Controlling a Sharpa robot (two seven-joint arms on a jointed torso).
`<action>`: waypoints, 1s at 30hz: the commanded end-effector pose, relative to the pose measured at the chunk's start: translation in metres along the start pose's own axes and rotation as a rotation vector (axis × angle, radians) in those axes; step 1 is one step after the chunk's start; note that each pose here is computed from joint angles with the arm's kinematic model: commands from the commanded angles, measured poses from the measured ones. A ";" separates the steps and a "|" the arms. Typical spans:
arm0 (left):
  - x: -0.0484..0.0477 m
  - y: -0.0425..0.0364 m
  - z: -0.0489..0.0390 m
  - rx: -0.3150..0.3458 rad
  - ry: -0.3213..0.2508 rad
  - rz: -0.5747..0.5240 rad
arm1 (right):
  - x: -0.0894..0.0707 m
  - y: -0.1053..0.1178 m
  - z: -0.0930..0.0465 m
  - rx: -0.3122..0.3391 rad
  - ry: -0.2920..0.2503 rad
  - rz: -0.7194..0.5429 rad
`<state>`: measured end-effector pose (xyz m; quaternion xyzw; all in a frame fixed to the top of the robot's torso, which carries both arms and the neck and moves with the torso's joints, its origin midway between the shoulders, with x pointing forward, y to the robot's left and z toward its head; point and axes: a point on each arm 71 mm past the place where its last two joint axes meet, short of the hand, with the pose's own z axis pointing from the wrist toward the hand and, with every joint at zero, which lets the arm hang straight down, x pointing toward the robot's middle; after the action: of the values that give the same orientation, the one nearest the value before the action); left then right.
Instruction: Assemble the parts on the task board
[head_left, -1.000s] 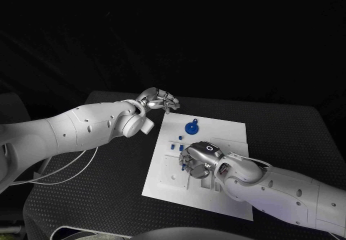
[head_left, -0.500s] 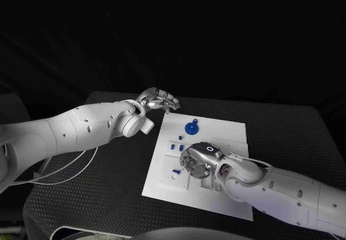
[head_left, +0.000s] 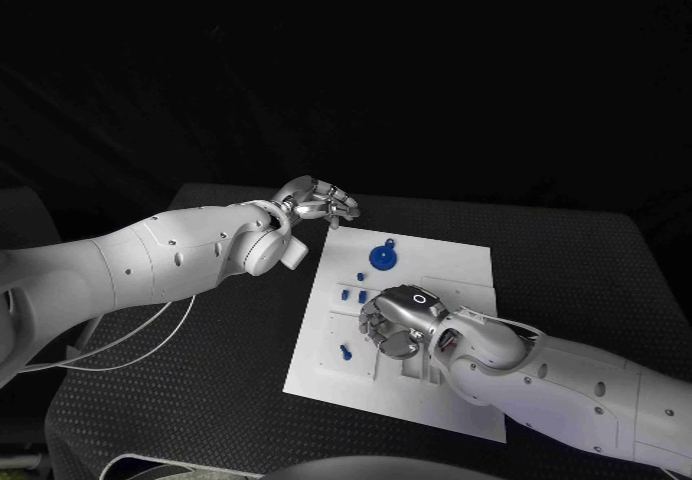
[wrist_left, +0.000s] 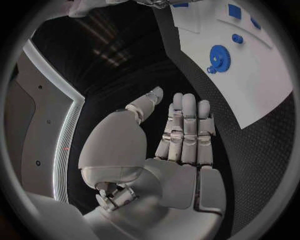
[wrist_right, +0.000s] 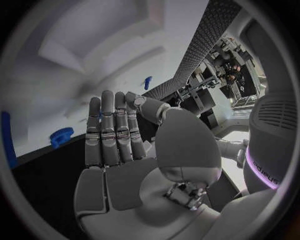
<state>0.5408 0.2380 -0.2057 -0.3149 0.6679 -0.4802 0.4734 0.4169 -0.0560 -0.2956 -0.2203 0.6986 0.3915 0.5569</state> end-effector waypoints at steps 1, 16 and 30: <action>0.0011 -0.0021 0.0005 0.010 0.008 -0.007 | 0.000 0.002 -0.001 -0.005 -0.002 0.002; 0.0002 -0.0018 0.0001 0.008 0.007 -0.007 | -0.006 0.008 -0.003 -0.019 -0.003 0.084; -0.0007 -0.0028 0.0001 0.008 0.006 -0.006 | -0.001 0.015 0.007 0.040 0.161 0.126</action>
<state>0.5409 0.2398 -0.2047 -0.3154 0.6675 -0.4793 0.4746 0.4097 -0.0414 -0.2841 -0.2028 0.7256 0.4140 0.5109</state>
